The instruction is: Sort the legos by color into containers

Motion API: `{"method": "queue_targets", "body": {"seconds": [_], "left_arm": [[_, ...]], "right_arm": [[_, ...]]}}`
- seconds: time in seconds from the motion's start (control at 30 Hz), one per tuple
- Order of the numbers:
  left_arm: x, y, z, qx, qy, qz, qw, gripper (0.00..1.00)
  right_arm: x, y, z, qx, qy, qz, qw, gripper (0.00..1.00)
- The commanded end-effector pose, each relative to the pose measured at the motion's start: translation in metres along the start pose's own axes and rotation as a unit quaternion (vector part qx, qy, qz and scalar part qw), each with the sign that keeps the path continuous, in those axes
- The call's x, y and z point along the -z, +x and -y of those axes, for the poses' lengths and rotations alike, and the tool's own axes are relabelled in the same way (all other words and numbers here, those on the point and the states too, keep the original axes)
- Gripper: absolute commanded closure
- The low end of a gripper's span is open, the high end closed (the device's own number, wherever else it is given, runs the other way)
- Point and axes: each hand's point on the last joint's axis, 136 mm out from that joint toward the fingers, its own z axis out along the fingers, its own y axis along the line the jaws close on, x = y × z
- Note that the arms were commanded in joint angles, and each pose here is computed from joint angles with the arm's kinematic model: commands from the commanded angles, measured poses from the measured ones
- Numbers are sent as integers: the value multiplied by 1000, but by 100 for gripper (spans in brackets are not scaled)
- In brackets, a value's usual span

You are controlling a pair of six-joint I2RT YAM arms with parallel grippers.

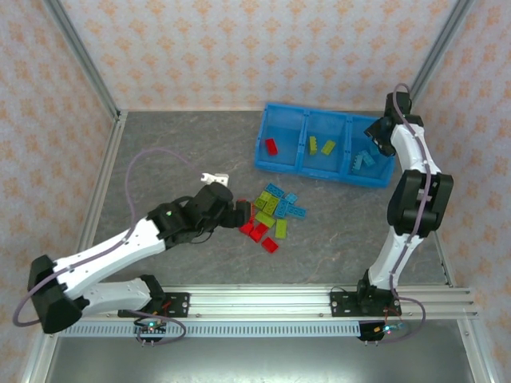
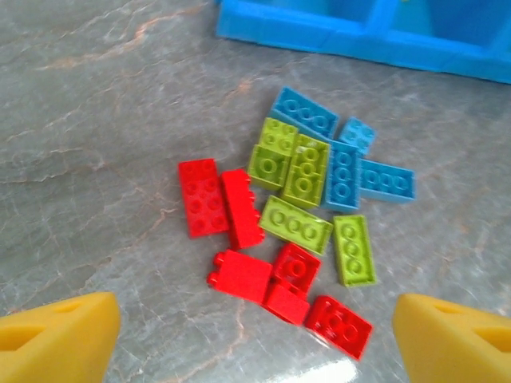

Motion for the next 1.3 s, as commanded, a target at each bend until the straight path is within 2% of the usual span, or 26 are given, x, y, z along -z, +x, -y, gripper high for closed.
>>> {"method": "queue_targets", "body": {"seconds": [0.0,0.1,0.2,0.33,0.4,0.47,0.53,0.7,1.0,1.17,1.27], "left_arm": [[-24,-15,-2,78,-11,-7,997,12],[-55,-16,-8,112,-27,-28,993,14],[-78,-15,-11,94,-56,-50,993,16],[-109,-5,-14,72,-84,-82,990,23],[-121,1,-21,65,-104,-92,988,38],[-131,6,-26,60,-114,-100,987,48],[-138,9,-27,58,-110,-105,987,55],[-152,15,-5,44,-55,-132,989,58],[-147,23,-41,38,-134,-124,982,75],[-151,31,-43,40,-125,-129,983,74],[-160,36,-33,34,-99,-142,984,56]], "right_arm": [[67,34,-2,-2,-61,-31,998,32],[110,84,-1,26,-112,-48,992,29],[157,145,-6,95,-175,-69,978,25],[201,227,4,169,-217,-140,951,24],[212,259,14,185,-227,-174,940,23],[219,278,21,190,-235,-194,933,23],[222,285,28,193,-235,-197,932,22],[220,280,35,208,-211,-184,937,21],[214,285,25,199,-222,-198,934,21],[214,285,26,197,-220,-199,935,21],[213,285,27,196,-217,-200,935,21]]}}
